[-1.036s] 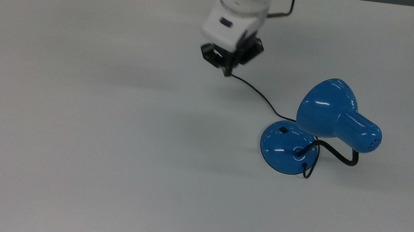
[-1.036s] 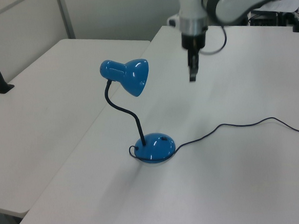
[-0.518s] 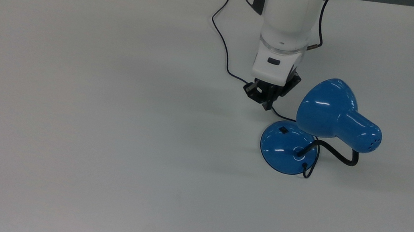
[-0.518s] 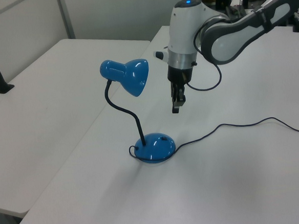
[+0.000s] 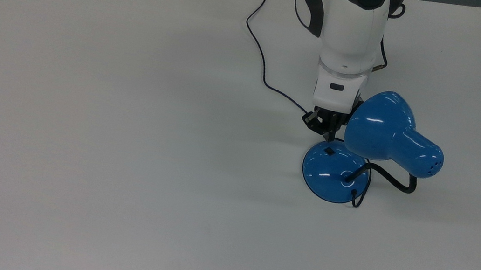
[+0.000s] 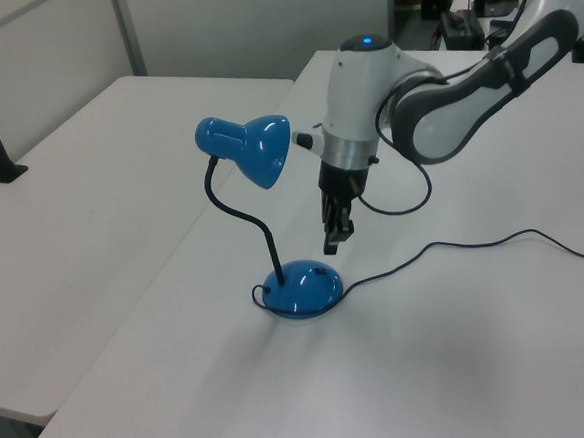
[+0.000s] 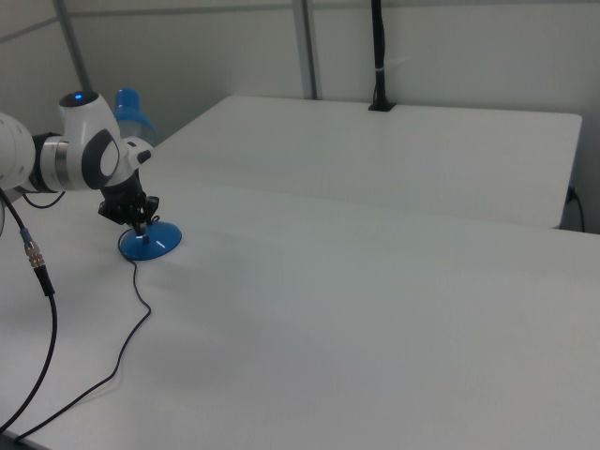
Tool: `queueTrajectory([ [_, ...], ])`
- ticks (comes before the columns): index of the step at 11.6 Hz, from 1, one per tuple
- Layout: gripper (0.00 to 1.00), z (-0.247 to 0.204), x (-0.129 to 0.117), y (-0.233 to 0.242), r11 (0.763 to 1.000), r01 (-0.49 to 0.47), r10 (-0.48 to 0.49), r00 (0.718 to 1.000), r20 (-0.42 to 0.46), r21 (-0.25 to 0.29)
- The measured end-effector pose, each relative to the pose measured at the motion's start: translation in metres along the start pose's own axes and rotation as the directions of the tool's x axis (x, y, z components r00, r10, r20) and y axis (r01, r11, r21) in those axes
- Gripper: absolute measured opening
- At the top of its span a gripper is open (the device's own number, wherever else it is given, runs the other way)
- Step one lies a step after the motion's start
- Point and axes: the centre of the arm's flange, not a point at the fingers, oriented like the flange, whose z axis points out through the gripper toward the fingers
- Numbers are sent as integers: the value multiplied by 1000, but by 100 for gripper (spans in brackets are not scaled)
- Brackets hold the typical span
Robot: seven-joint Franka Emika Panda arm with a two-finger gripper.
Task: Turn on the lamp
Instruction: 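Lower the gripper and press the switch on the blue lamp base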
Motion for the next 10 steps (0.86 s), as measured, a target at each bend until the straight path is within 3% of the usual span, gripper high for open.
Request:
queueTrajectory([
  [5,1,12,6,-4,1000,15,-15,998,-61,0],
  [10,1,19,6,-6,997,81,-82,995,-64,-13],
])
